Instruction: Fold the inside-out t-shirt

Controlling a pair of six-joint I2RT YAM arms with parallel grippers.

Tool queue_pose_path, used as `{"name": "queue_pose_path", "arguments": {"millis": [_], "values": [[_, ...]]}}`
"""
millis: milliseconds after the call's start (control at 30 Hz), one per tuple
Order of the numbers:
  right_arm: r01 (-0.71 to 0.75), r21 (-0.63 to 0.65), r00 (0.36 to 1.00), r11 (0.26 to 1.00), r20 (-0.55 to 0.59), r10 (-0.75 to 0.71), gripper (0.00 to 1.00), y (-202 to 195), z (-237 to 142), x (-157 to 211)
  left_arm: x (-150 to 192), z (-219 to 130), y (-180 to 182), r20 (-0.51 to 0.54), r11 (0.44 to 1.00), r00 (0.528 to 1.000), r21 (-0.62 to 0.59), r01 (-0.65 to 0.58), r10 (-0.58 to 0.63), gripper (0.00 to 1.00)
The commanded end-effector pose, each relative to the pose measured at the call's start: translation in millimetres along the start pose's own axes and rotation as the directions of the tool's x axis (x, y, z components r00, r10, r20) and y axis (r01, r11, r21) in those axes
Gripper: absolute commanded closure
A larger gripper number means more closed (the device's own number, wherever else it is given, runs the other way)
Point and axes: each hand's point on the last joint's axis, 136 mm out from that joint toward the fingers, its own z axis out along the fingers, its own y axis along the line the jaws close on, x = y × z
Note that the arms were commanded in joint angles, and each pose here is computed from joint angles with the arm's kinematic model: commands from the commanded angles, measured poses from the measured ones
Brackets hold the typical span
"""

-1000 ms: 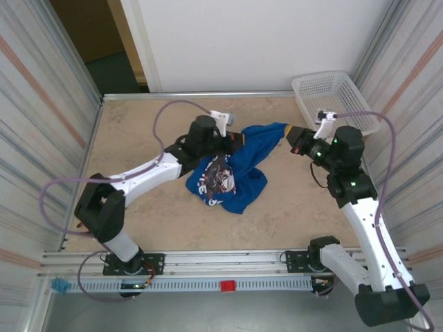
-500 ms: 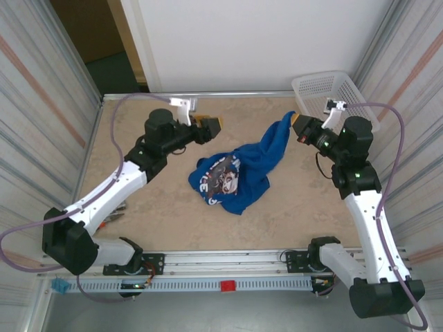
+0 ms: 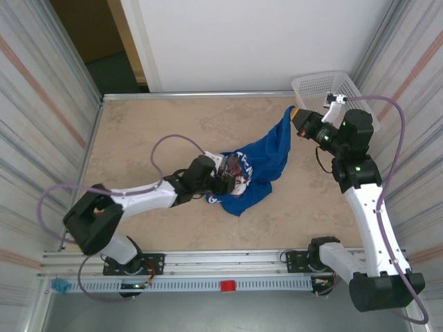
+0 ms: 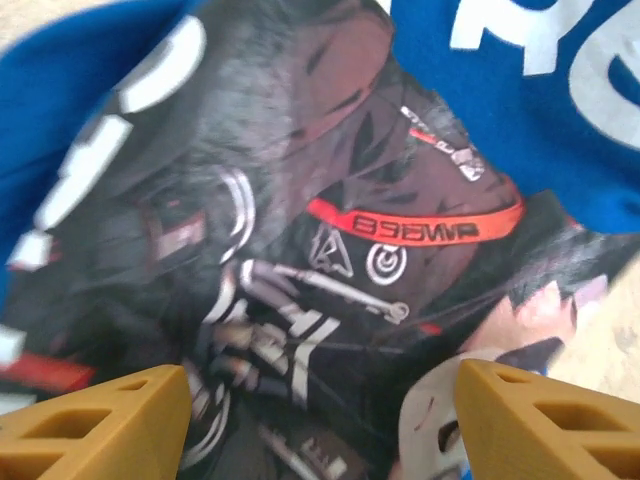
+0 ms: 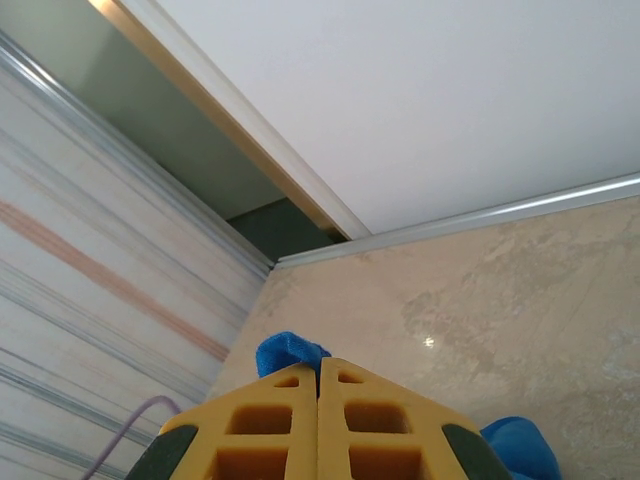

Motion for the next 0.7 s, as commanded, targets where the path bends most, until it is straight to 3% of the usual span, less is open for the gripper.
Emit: {"name": "queue_pose_path", "arguments": {"millis": [0, 33, 100, 133, 267, 400, 500, 567, 667], "values": [[0.036, -0.039, 0.998, 0.999, 0.054, -0.034, 1.00, 21, -7, -23, -36, 19, -13, 0.068, 1.000, 0.997, 0.009, -0.028, 0.027, 0.34], [0.040, -0.042, 0.997, 0.998, 0.064, -0.037, 1.00, 24, -8, -27, -39, 27, -14, 0.057, 0.999, 0.998, 0.020, -0.029, 0.028, 0.47], [0.036, -0.030, 0.998, 0.999, 0.061, -0.035, 1.00, 20, 0, -32, -54, 35, -2, 0.048, 1.000, 0.999, -0.001, 0.000, 0.000, 0.89], [0.036, -0.020, 0.997, 0.999, 0.063, -0.035, 1.00, 17, 4, -36, -68, 33, 9, 0.067, 1.000, 0.998, -0.024, 0.011, -0.010, 1.00], [0.023, 0.007, 0.997, 1.000, 0.076, -0.024, 1.00, 3, 23, -58, -148, -7, 50, 0.195, 0.997, 0.981, -0.080, 0.024, -0.008, 1.00], [-0.010, -0.025, 0.995, 1.000, 0.103, 0.013, 1.00, 1, 45, -92, -242, -77, 85, 0.361, 0.993, 0.932, -0.117, 0.031, 0.013, 1.00], [-0.018, -0.083, 0.991, 0.996, 0.129, 0.028, 1.00, 17, 55, -124, -291, -127, 103, 0.450, 0.990, 0.893, -0.132, 0.051, 0.014, 1.00], [-0.017, -0.128, 0.990, 0.992, 0.140, 0.035, 1.00, 32, 57, -142, -303, -143, 104, 0.456, 0.992, 0.890, -0.120, 0.038, 0.021, 1.00], [-0.016, -0.180, 0.988, 0.984, 0.147, 0.043, 1.00, 49, 57, -158, -287, -128, 105, 0.400, 0.998, 0.916, -0.054, 0.033, -0.008, 0.61]]}}
